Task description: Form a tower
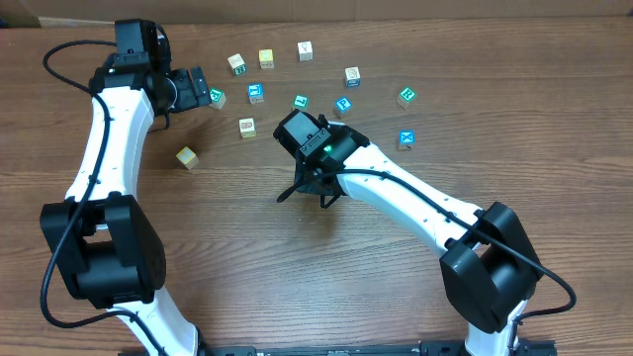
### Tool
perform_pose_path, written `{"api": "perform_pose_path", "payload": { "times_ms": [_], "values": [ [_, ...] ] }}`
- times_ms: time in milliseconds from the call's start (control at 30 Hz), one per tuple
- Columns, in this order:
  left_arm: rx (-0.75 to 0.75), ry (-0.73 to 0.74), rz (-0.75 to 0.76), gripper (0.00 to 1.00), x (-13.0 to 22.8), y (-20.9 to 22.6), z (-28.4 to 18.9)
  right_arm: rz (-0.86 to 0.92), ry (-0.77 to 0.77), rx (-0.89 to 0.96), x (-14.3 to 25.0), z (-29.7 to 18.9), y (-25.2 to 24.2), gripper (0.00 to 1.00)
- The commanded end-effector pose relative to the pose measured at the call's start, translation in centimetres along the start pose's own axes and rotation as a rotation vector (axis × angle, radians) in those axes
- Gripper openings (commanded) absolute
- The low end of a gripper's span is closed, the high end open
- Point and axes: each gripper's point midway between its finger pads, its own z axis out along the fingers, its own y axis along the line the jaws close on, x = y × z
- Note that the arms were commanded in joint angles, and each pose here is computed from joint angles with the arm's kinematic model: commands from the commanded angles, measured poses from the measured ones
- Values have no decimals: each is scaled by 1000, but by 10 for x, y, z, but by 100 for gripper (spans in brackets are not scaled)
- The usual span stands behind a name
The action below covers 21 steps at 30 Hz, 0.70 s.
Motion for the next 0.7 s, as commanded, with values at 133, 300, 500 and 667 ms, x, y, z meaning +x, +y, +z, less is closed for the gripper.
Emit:
{"api": "perform_pose_path", "payload": {
  "times_ms": [133,300,500,667],
  "values": [
    [9,-29,-3,99,-6,-5,-12,-149,-84,-28,-28,-46,9,35],
    [9,-29,-3,100,-6,-5,-12,-138,-134,-101,-57,-106,18,65],
    [9,-30,-3,100,-6,-5,-12,-184,-47,-180,-52,-105,26,93],
    [9,-29,-3,99,-6,-5,-12,-234,62,-99,-34,-71,18,100]
  ]
}}
